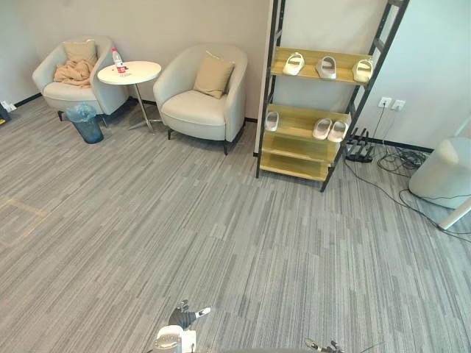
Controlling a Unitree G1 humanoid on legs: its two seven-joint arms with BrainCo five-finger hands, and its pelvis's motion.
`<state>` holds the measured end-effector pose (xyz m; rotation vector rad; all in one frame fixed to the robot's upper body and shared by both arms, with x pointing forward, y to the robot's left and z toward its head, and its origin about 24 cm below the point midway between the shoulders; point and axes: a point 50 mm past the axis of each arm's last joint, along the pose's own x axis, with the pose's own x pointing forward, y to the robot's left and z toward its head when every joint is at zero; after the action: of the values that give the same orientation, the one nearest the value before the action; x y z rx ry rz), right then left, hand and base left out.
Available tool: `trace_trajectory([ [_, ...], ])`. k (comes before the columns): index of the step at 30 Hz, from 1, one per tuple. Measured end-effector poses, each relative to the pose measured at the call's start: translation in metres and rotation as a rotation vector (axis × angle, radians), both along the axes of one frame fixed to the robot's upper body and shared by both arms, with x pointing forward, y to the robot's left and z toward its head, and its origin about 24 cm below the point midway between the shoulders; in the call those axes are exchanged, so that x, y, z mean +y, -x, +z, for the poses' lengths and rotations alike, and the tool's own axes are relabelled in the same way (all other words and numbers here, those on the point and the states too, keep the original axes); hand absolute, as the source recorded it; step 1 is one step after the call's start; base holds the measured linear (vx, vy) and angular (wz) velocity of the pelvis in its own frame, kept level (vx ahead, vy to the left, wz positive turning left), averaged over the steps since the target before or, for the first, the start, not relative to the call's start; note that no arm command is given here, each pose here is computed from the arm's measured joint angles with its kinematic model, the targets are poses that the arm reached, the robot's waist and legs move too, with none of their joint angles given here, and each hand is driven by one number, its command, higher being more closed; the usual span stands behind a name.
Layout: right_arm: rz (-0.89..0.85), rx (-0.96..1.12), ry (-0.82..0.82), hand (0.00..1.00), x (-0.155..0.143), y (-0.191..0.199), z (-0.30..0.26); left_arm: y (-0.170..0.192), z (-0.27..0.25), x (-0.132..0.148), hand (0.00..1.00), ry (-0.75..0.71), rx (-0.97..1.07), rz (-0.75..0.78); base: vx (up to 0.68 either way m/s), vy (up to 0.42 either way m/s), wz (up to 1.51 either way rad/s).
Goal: Pick up cushions and gather them together orderly.
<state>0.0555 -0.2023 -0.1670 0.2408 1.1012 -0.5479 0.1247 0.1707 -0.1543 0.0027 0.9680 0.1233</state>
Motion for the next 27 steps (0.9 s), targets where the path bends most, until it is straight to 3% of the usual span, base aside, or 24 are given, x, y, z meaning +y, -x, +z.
trace_trajectory([
  [27,0.067,-0.074,0.025,0.0,0.0,-0.025,0.006,-0.02,0.006,-0.02,0.0,0.044,-0.059,-0.024,0.02,0.001,0.03],
])
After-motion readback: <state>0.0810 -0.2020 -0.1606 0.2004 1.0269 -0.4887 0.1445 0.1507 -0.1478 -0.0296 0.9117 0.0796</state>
